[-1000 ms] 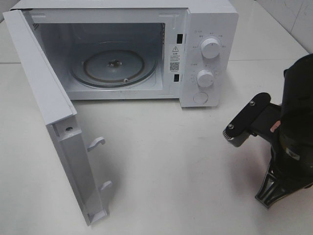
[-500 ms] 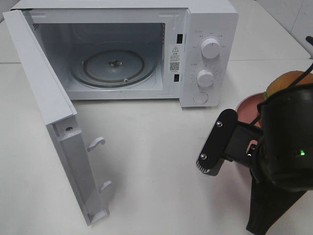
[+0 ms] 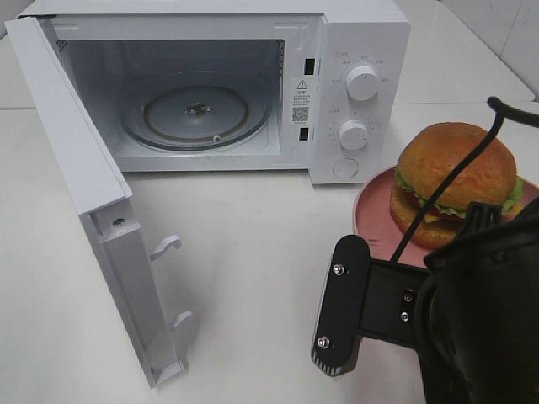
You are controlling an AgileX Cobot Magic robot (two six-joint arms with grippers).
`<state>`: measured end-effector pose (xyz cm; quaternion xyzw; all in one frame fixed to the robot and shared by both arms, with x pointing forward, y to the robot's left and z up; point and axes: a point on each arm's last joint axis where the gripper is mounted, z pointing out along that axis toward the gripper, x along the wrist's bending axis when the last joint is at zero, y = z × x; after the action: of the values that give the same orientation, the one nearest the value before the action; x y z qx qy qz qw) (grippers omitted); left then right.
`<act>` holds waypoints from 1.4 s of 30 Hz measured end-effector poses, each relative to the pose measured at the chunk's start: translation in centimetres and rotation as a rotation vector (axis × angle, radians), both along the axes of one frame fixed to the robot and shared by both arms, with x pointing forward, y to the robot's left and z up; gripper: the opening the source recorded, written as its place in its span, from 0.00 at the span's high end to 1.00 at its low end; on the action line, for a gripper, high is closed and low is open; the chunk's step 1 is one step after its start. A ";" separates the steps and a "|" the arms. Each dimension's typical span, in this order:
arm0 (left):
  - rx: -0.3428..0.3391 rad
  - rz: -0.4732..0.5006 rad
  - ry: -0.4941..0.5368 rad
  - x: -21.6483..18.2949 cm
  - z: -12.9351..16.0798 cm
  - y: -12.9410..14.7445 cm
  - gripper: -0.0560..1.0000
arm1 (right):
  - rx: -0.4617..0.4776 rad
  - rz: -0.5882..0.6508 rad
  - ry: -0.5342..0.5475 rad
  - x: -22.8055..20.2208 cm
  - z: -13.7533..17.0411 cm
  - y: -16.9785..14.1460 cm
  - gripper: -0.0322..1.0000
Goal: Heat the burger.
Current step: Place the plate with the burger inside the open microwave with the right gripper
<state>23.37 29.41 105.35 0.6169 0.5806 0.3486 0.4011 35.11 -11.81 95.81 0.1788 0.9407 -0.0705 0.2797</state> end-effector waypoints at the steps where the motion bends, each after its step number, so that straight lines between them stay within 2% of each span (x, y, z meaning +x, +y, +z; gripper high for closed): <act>1: 0.000 0.000 0.000 0.0 0.0 0.0 0.01 | 0.000 0.000 0.000 0.0 0.0 0.0 0.91; 6: 0.000 0.000 0.000 0.0 0.0 0.0 0.01 | -0.033 0.119 0.014 -1.1 0.0 0.7 0.91; 11: 0.000 0.000 0.000 0.0 0.0 0.0 0.01 | -0.051 0.176 0.021 -1.4 0.0 0.9 0.91; 24: 0.000 0.000 0.000 0.0 0.0 0.0 0.01 | -0.059 0.363 0.013 -1.1 0.0 1.7 0.91; 29: 0.000 0.000 0.000 0.0 0.0 0.0 0.01 | -0.060 0.480 0.010 -1.1 0.0 2.3 0.91; 39: 0.000 0.000 0.000 0.0 0.0 0.0 0.01 | -0.044 0.527 0.011 -1.1 0.0 2.7 0.91; 42: 0.000 0.000 0.000 0.0 0.0 0.0 0.01 | -0.003 0.557 0.013 -1.2 -0.1 3.1 0.91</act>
<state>23.37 29.41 105.35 0.6169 0.5806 0.3486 0.4011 33.87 -8.70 95.72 -0.0873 0.9553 0.0066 0.2823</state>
